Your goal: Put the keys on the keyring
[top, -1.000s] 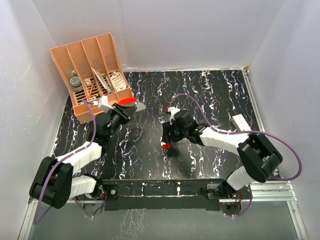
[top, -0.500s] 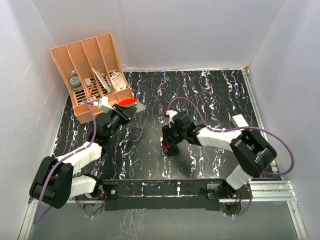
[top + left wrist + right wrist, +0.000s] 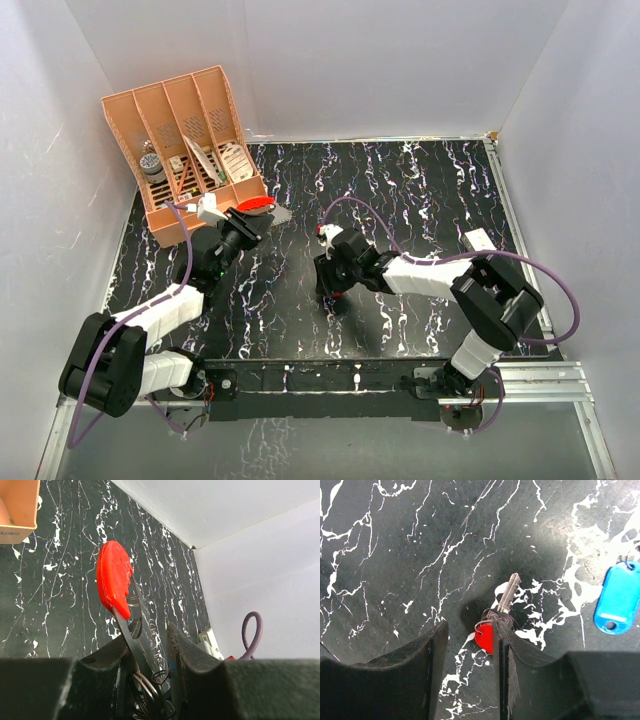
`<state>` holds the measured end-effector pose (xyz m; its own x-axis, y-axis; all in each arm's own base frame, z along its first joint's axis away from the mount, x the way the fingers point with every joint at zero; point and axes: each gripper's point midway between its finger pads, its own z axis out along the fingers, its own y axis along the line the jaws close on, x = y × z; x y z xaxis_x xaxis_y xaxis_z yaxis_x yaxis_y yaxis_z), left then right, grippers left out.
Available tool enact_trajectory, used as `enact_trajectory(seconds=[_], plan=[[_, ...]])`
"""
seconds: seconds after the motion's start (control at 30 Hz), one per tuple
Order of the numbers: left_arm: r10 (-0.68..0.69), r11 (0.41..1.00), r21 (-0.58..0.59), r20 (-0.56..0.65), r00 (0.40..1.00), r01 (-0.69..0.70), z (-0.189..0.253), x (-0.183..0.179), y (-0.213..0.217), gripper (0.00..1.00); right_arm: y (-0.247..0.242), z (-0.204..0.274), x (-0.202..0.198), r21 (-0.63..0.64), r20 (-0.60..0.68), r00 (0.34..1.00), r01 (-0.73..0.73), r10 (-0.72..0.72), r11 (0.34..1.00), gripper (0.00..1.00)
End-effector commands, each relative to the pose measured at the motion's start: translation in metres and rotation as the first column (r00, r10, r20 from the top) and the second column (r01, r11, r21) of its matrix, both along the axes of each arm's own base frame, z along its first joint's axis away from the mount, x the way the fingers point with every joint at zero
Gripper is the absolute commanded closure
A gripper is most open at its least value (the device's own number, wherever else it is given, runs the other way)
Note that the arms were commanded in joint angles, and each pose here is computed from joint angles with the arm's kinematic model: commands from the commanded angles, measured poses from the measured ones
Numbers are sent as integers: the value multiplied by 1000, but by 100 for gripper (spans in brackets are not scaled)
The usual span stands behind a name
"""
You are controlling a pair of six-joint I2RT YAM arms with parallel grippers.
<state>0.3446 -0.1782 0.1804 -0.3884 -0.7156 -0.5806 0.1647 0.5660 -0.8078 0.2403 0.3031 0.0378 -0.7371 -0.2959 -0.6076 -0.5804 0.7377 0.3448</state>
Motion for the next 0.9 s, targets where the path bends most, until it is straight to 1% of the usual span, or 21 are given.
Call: enact_trajectory(seconds=[0.0,0.1,0.2,0.33,0.6,0.87], plan=[[8,1000,-13,30,1000,-8,8,2,2,100,13,14,14,7,47,998,48,-48,999,63],[7,1000,-12,27,1000,-7,8,1,2,100,10,8,16,-17,40,996,82,-81,996,69],[12,1000,-10,26,1000,-11,7,0,3,100,7,6,16,-42,44,993,108,-106,993,73],[14,1000,-8,26,1000,-14,6,-1,4,100,3,3,17,-64,50,990,134,-131,989,76],[16,1000,-8,23,1000,-15,5,-1,4,100,6,-1,16,-77,49,990,132,-129,988,77],[16,1000,-9,20,1000,-15,4,-1,4,100,-4,-7,17,-137,63,985,165,-158,977,89]])
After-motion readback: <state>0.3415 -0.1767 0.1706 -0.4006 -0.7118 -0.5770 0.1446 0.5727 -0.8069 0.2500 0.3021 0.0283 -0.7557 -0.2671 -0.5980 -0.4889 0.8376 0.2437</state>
